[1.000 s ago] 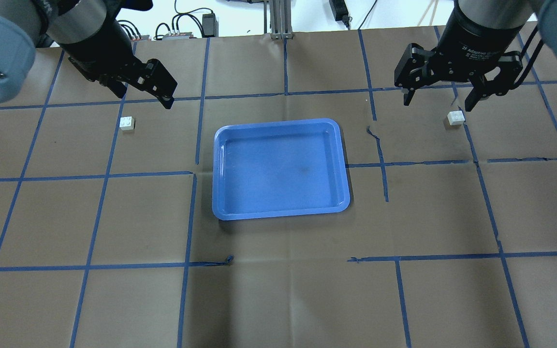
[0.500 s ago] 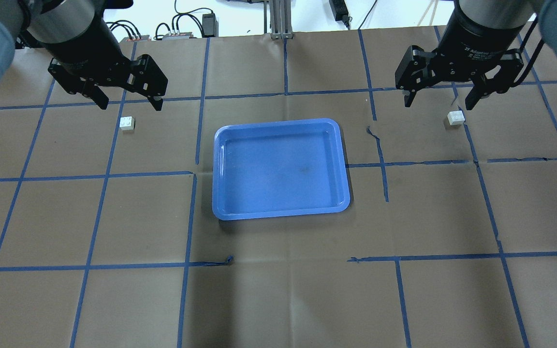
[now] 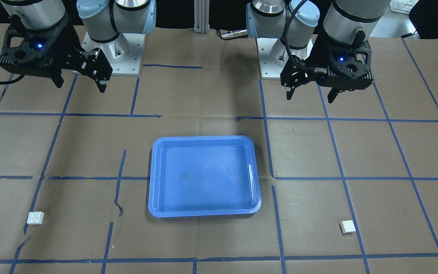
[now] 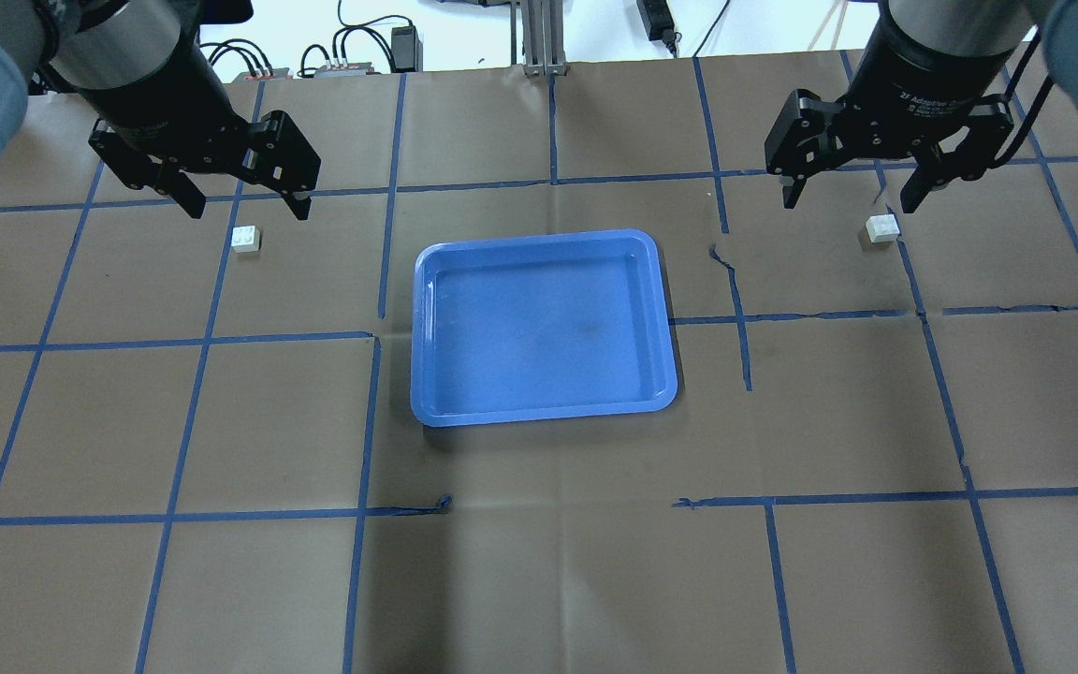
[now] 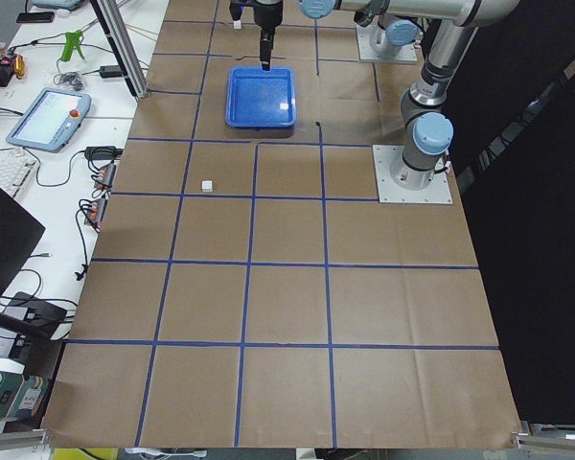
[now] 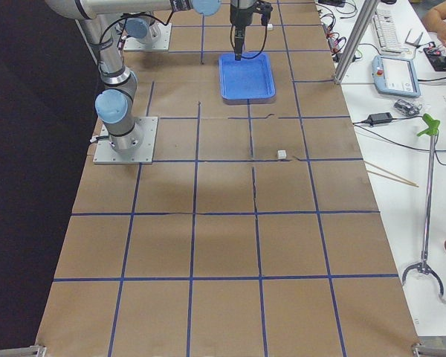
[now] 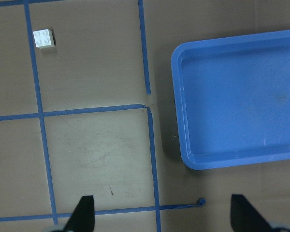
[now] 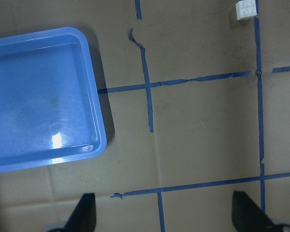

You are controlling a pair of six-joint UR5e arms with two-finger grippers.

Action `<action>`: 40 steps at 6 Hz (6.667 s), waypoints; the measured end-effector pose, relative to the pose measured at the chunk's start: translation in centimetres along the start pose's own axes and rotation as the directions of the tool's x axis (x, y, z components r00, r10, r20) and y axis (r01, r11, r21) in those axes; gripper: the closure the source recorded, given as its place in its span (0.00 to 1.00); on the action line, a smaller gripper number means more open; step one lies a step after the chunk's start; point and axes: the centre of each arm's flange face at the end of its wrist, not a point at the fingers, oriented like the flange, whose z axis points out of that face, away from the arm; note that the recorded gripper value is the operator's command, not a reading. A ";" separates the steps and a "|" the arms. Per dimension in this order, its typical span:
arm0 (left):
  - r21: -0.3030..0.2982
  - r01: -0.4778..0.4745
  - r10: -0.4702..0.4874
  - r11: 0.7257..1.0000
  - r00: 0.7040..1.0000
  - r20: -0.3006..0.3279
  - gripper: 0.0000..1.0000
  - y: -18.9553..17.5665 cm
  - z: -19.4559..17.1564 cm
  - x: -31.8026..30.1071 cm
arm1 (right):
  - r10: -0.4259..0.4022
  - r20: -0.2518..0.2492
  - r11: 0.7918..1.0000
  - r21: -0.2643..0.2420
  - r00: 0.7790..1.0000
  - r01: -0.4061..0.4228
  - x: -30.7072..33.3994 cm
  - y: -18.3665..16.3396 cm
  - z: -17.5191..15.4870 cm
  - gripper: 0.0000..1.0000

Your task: Assemble white blocks and place on blue tray

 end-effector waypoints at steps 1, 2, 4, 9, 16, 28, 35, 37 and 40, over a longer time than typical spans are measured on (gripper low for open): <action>-0.013 0.002 -0.002 1.000 1.000 0.000 0.01 -0.5 0.8 -1.1 | -0.001 0.000 1.000 0.000 1.000 0.001 0.0 0.0 0.0 0.00; -0.028 0.027 -0.027 0.999 1.000 -0.004 0.01 -1.7 1.8 -3.5 | -0.024 0.004 1.000 0.001 1.000 0.024 0.0 0.0 0.0 0.00; -0.019 0.126 -0.126 0.992 0.992 -0.007 0.01 -6.8 6.4 -10.1 | -0.108 0.004 0.994 0.015 0.994 0.108 0.6 -0.5 -0.4 0.00; -0.010 0.184 -0.184 0.983 0.983 0.004 0.01 -17.9 22.2 -17.8 | -0.689 -0.012 0.724 0.016 0.724 0.690 2.6 -1.4 -0.3 0.00; -0.040 0.191 -0.191 0.981 0.982 0.005 0.74 -19.3 32.8 -21.1 | -0.991 -0.005 -0.130 0.019 -0.130 0.991 20.1 -15.5 4.6 0.00; -0.013 -0.969 0.969 0.248 0.248 -0.015 0.82 -8.6 24.9 10.9 | -0.986 -0.078 -0.160 0.710 -0.148 0.686 32.0 -23.1 34.3 0.00; -0.024 -1.000 0.999 0.011 0.010 0.047 0.03 -6.4 31.3 21.2 | -0.985 -0.058 -0.152 0.726 -0.161 0.671 31.7 -22.6 38.5 0.27; -0.032 -0.999 0.999 0.009 0.008 0.041 0.02 -6.4 31.8 21.3 | -0.985 -0.057 -0.154 0.724 -0.165 0.672 31.7 -22.5 38.5 0.55; -0.006 -0.998 0.993 0.064 0.063 0.102 0.03 -6.9 26.8 20.4 | -0.984 -0.061 -0.160 0.720 -0.168 0.676 31.7 -22.5 38.2 0.67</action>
